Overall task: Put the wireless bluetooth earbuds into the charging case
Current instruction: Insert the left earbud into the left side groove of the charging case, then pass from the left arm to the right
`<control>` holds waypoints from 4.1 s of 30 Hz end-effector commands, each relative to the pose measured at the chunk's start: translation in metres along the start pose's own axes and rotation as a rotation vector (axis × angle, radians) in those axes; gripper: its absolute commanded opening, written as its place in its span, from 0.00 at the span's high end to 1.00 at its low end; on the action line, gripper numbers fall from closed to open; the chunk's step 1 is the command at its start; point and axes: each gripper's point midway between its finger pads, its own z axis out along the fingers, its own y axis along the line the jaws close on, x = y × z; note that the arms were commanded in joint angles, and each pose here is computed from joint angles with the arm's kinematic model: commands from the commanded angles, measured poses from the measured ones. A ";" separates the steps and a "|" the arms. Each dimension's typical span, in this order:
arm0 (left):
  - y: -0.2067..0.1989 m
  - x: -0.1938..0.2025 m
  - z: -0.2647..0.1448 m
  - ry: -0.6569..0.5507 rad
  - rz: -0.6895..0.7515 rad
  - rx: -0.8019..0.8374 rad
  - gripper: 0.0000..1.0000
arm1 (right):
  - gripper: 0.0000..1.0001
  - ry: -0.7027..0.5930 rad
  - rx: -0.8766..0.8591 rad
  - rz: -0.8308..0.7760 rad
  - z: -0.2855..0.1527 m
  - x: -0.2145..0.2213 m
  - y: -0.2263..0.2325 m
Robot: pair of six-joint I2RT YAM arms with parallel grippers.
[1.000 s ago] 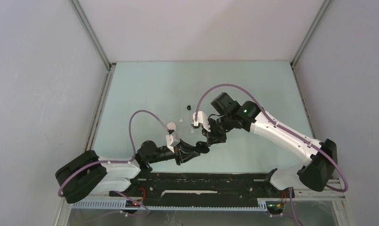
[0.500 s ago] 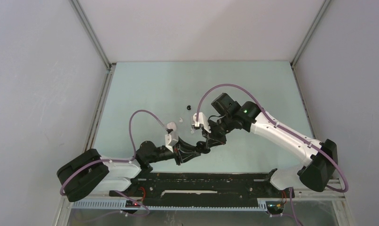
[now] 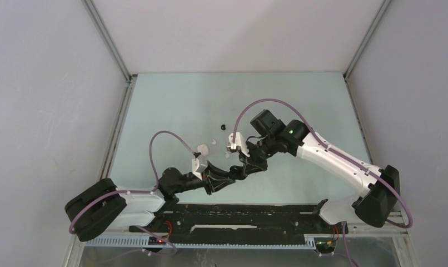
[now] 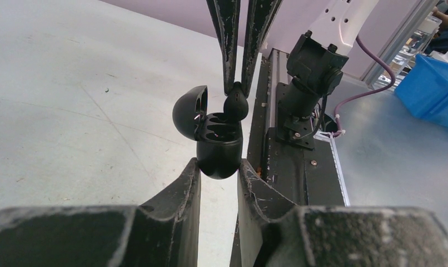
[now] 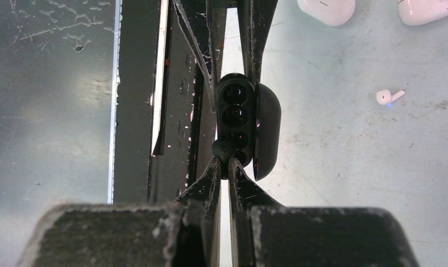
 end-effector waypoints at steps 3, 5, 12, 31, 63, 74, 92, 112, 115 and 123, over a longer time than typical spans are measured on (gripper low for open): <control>-0.002 -0.018 -0.002 -0.073 0.033 -0.002 1.00 | 0.95 -0.062 0.027 0.014 -0.005 -0.014 -0.004; -0.002 -0.019 -0.002 -0.076 0.035 -0.003 1.00 | 0.95 -0.067 0.039 0.023 -0.004 -0.015 -0.008; -0.003 -0.018 -0.002 -0.073 0.035 0.005 1.00 | 0.95 -0.085 0.047 0.044 -0.002 -0.019 -0.013; 0.005 -0.028 -0.010 -0.122 0.048 -0.053 1.00 | 0.94 -0.075 0.031 0.049 0.003 -0.018 -0.011; 0.004 -0.026 -0.007 -0.107 0.032 -0.040 1.00 | 0.67 -0.179 0.048 0.010 -0.045 -0.038 -0.001; -0.003 -0.021 -0.003 -0.079 0.022 0.010 1.00 | 0.58 -0.132 0.039 0.075 -0.017 -0.029 -0.024; -0.004 -0.025 -0.006 -0.097 0.030 0.006 1.00 | 0.60 -0.061 -0.030 0.120 0.013 -0.017 -0.026; 0.002 -0.019 0.000 -0.071 -0.010 -0.011 0.99 | 0.95 -0.064 -0.090 0.105 0.016 -0.031 -0.015; 0.006 -0.017 0.003 -0.061 -0.047 -0.026 0.83 | 0.97 -0.007 -0.007 0.052 0.016 -0.025 -0.021; 0.014 -0.012 0.008 -0.040 -0.139 -0.064 0.52 | 0.99 0.126 0.236 -0.087 0.011 -0.016 -0.043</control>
